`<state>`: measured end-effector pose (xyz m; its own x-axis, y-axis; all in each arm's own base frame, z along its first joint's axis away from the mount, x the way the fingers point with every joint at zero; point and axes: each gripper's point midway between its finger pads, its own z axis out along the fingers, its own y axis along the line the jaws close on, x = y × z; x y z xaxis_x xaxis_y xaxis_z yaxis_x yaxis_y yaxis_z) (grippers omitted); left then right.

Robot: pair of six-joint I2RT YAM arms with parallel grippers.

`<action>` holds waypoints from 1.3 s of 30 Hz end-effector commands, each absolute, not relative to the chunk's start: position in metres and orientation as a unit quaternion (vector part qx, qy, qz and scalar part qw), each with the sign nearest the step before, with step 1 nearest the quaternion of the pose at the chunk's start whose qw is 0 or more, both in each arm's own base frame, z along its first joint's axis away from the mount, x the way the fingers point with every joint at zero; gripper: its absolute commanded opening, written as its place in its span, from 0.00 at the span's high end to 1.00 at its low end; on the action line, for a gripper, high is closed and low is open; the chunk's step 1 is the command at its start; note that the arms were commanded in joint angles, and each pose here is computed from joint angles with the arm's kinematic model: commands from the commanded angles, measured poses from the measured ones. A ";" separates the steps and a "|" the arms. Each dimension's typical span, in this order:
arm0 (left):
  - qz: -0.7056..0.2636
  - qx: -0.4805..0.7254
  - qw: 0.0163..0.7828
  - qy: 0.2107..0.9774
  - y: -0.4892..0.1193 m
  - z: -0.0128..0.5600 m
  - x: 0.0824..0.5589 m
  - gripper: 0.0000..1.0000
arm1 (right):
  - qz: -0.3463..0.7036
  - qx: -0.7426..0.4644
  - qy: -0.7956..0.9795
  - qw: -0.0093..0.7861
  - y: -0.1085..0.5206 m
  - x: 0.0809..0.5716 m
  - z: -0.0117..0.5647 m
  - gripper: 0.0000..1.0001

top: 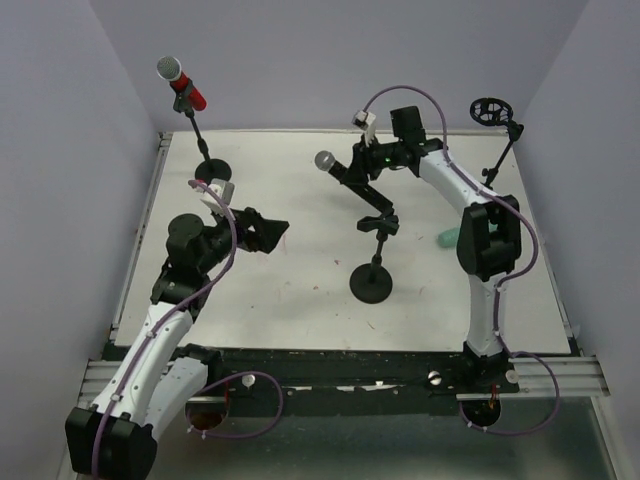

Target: Attach the microphones to the stand

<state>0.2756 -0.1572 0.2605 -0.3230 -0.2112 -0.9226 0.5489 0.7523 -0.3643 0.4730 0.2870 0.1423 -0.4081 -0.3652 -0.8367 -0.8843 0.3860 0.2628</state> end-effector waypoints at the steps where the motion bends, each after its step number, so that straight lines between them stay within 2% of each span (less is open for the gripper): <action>1: -0.506 0.010 0.567 0.650 -0.179 0.308 0.273 0.01 | 0.469 -0.356 0.712 0.383 0.299 0.456 0.234 0.89; 7: -0.584 0.005 0.528 0.617 -0.213 0.346 0.296 0.02 | 0.538 -0.345 0.668 0.380 0.304 0.431 0.292 0.89; 14: -0.600 0.028 0.543 0.587 -0.249 0.379 0.323 0.02 | 0.577 -0.366 0.622 0.382 0.301 0.398 0.333 0.90; 17: -0.596 0.007 0.553 0.582 -0.256 0.379 0.336 0.06 | 0.597 -0.366 0.607 0.376 0.300 0.383 0.341 0.90; 27: -0.553 -0.020 0.571 0.606 -0.277 0.376 0.363 0.07 | 0.612 -0.380 0.589 0.366 0.297 0.365 0.353 0.90; 34: -0.550 -0.017 0.577 0.604 -0.289 0.382 0.377 0.19 | 0.621 -0.390 0.577 0.359 0.294 0.352 0.358 0.90; 39: -0.559 -0.013 0.567 0.605 -0.299 0.381 0.378 0.21 | 0.636 -0.391 0.564 0.352 0.293 0.344 0.364 0.90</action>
